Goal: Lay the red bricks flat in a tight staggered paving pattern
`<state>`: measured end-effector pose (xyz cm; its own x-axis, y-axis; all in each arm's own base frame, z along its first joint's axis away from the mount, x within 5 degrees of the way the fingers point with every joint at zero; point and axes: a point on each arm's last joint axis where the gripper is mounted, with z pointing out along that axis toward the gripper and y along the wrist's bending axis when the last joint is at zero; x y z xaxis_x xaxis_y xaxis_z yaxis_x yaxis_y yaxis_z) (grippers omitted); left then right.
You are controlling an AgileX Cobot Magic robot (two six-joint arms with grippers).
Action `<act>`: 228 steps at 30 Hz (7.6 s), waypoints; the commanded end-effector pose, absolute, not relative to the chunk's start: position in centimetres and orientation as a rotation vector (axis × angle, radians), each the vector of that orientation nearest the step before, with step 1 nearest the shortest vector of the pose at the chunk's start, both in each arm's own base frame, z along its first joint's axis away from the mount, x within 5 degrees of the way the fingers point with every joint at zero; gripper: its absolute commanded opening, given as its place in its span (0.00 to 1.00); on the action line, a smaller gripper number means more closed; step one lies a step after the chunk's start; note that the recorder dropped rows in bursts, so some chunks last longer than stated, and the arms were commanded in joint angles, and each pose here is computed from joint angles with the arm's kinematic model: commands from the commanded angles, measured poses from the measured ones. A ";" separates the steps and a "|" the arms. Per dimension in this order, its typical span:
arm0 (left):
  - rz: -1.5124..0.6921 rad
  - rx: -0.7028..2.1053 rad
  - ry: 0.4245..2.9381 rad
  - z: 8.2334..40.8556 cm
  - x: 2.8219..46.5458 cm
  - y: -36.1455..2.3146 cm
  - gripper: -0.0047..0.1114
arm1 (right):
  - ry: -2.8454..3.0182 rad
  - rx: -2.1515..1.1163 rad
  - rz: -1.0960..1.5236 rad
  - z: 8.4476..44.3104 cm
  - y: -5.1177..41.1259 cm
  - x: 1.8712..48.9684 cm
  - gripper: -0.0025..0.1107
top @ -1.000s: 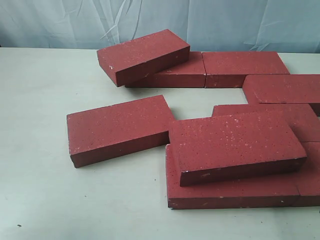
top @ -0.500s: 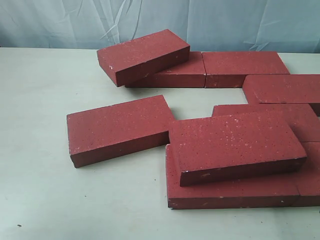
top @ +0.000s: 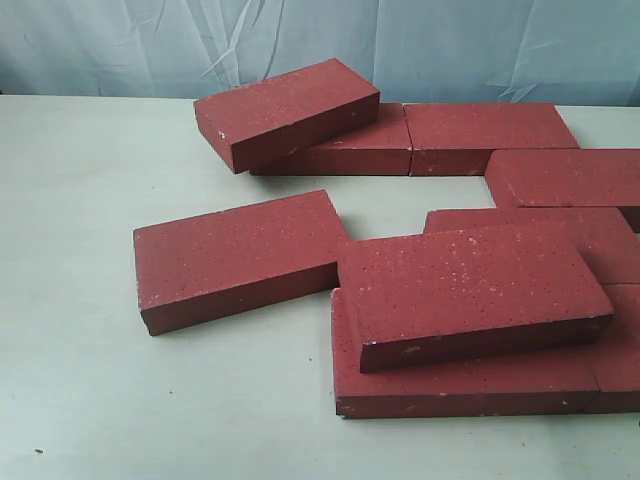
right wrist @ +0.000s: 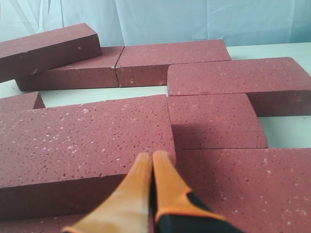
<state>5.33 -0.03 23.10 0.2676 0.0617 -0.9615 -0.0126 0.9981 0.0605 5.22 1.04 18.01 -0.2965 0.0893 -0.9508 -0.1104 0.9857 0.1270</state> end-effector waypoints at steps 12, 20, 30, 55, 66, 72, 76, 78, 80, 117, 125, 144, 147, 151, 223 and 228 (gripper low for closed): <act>0.030 0.031 1.254 23.4 5.2 -0.1 0.04 | 1.847 -0.010 0.189 18.1 1.0 5.2 0.02; 0.003 0.011 1.250 23.4 5.2 0.0 0.04 | 1.847 -0.010 0.189 18.1 1.0 5.2 0.02; -0.003 0.006 1.192 23.9 5.0 0.0 0.04 | 1.847 -0.010 0.189 18.1 1.0 5.2 0.02; -0.004 0.002 1.360 28.6 5.6 0.0 0.04 | 1.843 -0.005 0.195 18.1 1.0 5.2 0.02; -0.020 -0.014 1.501 29.6 5.7 0.0 0.04 | 1.849 -0.009 0.191 18.1 1.0 5.2 0.02; -0.019 -0.015 1.660 31.8 7.0 0.0 0.04 | 1.849 -0.011 0.188 18.1 1.0 5.2 0.02; -0.063 -0.038 1.935 32.4 9.4 -0.2 0.04 | 1.849 -0.011 0.188 18.1 1.0 5.2 0.02; -0.077 -0.045 2.091 32.0 11.1 -0.3 0.04 | 1.849 -0.008 0.192 18.1 1.0 5.2 0.02; -0.100 -0.045 2.278 31.3 13.2 -0.5 0.04 | 1.849 -0.008 0.192 18.1 1.0 5.2 0.02; -0.426 0.613 2.801 21.1 25.8 -17.3 0.04 | 1.845 -0.008 0.191 18.1 1.0 5.2 0.02; -0.422 0.665 2.875 17.9 25.6 -19.2 0.04 | 1.845 -0.008 0.191 18.1 1.0 5.2 0.02; -0.325 0.705 2.829 14.8 27.1 -19.7 0.04 | 1.843 -0.008 0.191 18.1 1.0 5.2 0.02; -0.316 0.707 2.786 14.8 27.5 -19.7 0.04 | 1.843 -0.008 0.191 18.1 1.0 5.2 0.02; -0.313 0.700 2.728 15.0 28.0 -19.8 0.04 | 1.843 -0.008 0.191 18.1 1.0 5.2 0.02; -0.217 0.749 2.620 13.9 30.1 -19.1 0.04 | 1.844 -0.008 0.191 18.1 1.0 5.2 0.02; -0.186 0.792 2.559 13.2 30.7 -19.3 0.04 | 1.844 -0.008 0.191 18.1 1.0 5.2 0.02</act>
